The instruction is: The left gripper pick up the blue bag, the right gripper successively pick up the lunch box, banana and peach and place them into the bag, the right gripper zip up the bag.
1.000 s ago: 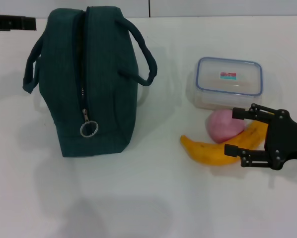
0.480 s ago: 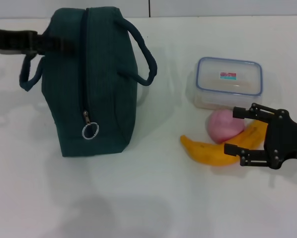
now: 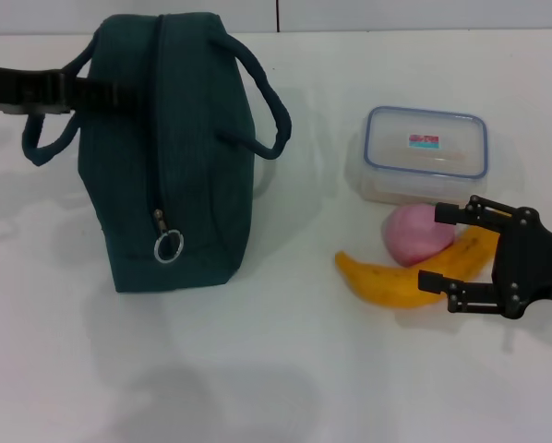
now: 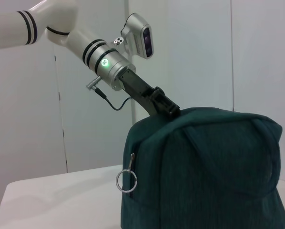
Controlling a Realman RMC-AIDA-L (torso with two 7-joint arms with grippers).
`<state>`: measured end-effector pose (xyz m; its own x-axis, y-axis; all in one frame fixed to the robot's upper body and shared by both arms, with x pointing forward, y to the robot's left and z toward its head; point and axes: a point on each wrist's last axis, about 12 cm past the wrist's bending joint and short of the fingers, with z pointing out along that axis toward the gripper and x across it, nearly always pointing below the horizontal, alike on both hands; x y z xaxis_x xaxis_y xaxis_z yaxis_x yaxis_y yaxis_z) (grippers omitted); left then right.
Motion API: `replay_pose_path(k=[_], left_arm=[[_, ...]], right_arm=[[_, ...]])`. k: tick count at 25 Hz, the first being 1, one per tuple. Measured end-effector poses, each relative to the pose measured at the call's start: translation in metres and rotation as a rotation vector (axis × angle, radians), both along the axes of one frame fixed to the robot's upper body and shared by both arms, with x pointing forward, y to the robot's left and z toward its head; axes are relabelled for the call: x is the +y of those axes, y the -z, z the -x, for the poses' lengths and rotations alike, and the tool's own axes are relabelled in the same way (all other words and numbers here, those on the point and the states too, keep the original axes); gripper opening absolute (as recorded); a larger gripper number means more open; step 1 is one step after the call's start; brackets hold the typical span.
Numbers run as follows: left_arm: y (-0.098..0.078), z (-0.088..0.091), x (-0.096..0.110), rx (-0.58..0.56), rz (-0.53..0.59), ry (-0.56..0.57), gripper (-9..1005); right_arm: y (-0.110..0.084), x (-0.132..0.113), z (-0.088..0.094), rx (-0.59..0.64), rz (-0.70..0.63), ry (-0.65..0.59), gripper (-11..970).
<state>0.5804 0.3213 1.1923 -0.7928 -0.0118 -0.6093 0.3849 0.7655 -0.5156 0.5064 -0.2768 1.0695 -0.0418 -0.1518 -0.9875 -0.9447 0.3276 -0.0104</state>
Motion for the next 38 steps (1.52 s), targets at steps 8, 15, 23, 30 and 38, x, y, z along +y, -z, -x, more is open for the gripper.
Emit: replay_pose_path(k=[8,15,23,30,38], left_arm=[[0.004,0.002,-0.005,0.020,0.032,-0.007,567],[0.005,0.002,-0.006,0.047,0.064,-0.026,367],[0.001,0.006,-0.010,0.074,0.161,-0.019,70],[0.003,0.015,-0.005,0.072,0.240,-0.032,39],[0.002,0.016,-0.008,0.083,0.254,-0.023,39]], right_arm=[[-0.001,-0.003,0.001,0.003,-0.012,0.015,856],[-0.002,-0.010,0.003,0.002,-0.061,0.073,856],[-0.001,-0.031,0.004,0.074,-0.181,0.244,856],[0.009,-0.055,-0.003,0.268,-0.308,0.495,857],[0.019,-0.058,-0.026,0.448,-0.362,0.667,857]])
